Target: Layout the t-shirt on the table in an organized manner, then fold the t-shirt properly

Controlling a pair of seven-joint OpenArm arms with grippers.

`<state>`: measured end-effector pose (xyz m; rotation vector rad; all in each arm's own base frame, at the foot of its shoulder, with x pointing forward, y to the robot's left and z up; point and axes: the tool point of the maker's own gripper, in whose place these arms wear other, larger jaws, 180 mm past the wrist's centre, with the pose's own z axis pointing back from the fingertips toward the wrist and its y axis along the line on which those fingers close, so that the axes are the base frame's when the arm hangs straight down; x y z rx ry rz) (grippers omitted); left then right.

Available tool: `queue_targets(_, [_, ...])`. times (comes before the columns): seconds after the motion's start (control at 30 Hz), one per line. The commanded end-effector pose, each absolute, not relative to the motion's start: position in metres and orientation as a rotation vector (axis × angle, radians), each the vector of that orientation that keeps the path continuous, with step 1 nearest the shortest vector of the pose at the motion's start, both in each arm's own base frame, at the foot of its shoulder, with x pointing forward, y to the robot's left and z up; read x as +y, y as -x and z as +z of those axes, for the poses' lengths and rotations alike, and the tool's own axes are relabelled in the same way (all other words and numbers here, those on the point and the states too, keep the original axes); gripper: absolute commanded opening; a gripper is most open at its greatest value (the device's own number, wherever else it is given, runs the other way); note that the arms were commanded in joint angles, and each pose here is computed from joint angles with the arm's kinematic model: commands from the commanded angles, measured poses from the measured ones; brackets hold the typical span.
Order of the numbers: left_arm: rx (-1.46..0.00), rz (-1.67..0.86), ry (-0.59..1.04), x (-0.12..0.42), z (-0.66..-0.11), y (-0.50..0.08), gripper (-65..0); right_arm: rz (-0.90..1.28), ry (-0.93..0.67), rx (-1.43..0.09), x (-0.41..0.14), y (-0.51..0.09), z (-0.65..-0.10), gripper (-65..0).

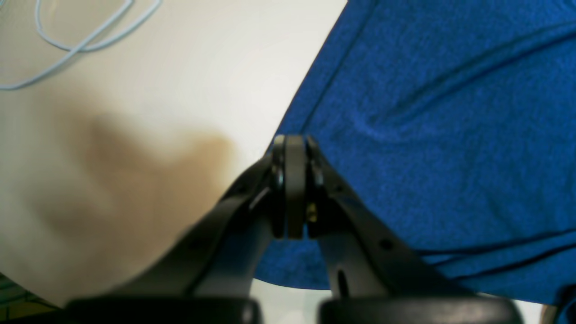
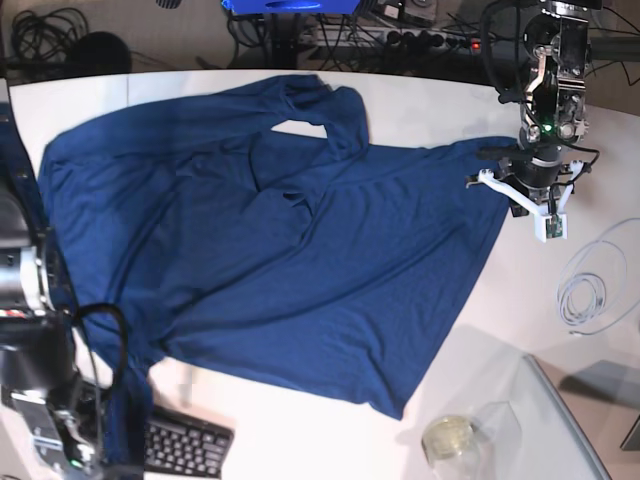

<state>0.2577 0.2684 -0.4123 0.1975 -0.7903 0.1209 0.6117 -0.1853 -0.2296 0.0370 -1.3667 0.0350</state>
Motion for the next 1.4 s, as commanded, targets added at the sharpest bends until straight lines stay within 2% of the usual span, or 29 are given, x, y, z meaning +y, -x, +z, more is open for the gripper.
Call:
queue_targets(0.0, [-0.832, 0.108, -0.213, 0.272, -0.401, -0.266, -65.0, 0.071, -0.063, -1.409, -0.179, -0.624, -0.193, -21.3])
queue_targets(0.07, [-0.834, 0.108, -0.212, 0.272, -0.401, -0.266, -65.0, 0.153, -0.109, -1.327, -0.161, -0.622, -0.199, -20.0])
queue_targets(0.13, [-0.840, 0.106, -0.211, 0.271, -0.399, -0.267, -65.0, 0.178, -0.109, -1.309, -0.159, -0.622, -0.195, -20.0])
queue_targets(0.23, [-0.840, 0.106, -0.211, 0.271, -0.399, -0.267, -65.0, 0.177, -0.036, -1.226, -0.198, -0.606, -0.216, -20.0])
queue_targets(0.33, [-0.840, 0.106, -0.211, 0.271, -0.399, -0.267, -65.0, 0.184, 0.031, -1.041, -0.231, -0.573, -0.266, -22.5])
queue_targets(0.4, [-0.849, 0.107, -0.211, 0.271, -0.396, -0.271, -65.0, 0.197, 0.059, -0.959, -0.244, -0.548, -0.298, -31.5])
queue_targets(0.5, [-0.879, 0.129, -0.187, 0.263, -0.393, -0.290, -65.0, 0.184, 0.073, -0.885, -0.263, -0.507, -0.347, -59.4])
queue_targets(0.53, [-0.879, 0.149, -0.181, 0.263, -0.395, -0.297, -65.0, 0.152, 0.069, -0.865, -0.271, -0.495, -0.361, -65.0])
queue_targets(0.63, [-0.872, 0.194, -0.167, 0.261, -0.404, -0.318, -65.0, 0.051, 0.046, -0.840, -0.288, -0.474, -0.381, -61.2])
queue_targets(0.73, [-0.838, 0.241, -0.135, 0.251, -0.422, -0.332, -65.0, -0.015, 0.041, -0.783, -0.303, -0.451, -0.407, -65.0])
queue_targets(0.83, [-0.792, 0.252, -0.118, 0.243, -0.439, -0.336, -65.0, -0.072, 0.044, -0.730, -0.319, -0.430, -0.427, -65.0])
queue_targets(1.07, [-0.729, 0.235, -0.126, 0.241, -0.460, -0.314, -65.0, -0.186, 0.050, -0.698, -0.346, -0.393, -0.460, -65.0])
queue_targets(1.37, [-0.685, 0.205, -0.191, 0.270, -0.468, -0.289, -65.0, -0.371, 0.108, -0.670, -0.392, -0.357, -0.477, -65.0])
